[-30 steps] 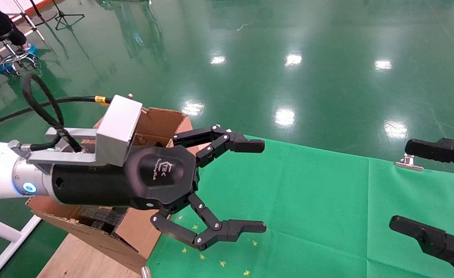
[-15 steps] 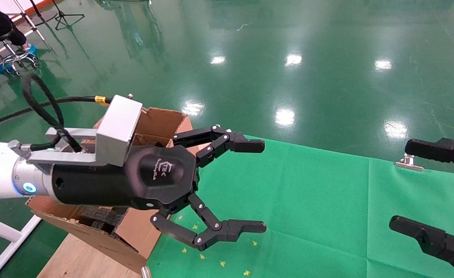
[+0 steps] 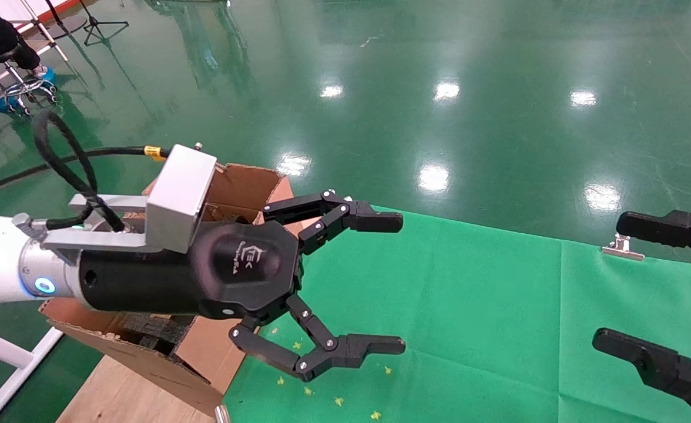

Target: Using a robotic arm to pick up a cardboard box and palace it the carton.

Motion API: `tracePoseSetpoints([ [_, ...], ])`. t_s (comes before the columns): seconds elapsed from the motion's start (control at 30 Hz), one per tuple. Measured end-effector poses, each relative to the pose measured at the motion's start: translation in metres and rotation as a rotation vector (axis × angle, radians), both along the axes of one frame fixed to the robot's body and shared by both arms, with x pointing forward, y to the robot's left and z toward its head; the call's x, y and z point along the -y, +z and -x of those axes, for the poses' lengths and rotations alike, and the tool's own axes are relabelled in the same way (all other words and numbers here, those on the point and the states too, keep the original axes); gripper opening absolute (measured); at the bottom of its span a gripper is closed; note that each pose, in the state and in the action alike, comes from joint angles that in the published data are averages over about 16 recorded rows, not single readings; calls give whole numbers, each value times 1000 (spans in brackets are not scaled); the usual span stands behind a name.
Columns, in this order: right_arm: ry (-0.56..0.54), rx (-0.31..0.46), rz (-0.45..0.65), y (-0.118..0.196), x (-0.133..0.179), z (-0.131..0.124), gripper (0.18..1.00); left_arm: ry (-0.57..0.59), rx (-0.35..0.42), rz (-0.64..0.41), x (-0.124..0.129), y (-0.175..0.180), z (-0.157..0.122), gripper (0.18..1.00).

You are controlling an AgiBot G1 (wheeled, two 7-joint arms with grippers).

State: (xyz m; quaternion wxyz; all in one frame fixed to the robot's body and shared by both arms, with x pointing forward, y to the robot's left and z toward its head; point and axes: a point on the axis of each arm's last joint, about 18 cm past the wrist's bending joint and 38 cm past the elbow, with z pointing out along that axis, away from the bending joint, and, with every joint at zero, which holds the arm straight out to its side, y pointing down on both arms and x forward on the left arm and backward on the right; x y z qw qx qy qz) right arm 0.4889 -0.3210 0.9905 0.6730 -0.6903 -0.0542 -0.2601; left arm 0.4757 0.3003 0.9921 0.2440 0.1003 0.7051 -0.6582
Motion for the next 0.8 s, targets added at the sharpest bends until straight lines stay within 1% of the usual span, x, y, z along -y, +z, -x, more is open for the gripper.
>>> tracePoseSetpoints([
  [0.8,0,0,0,0,0,0,1001,0,0,0,0,0,0,1001],
])
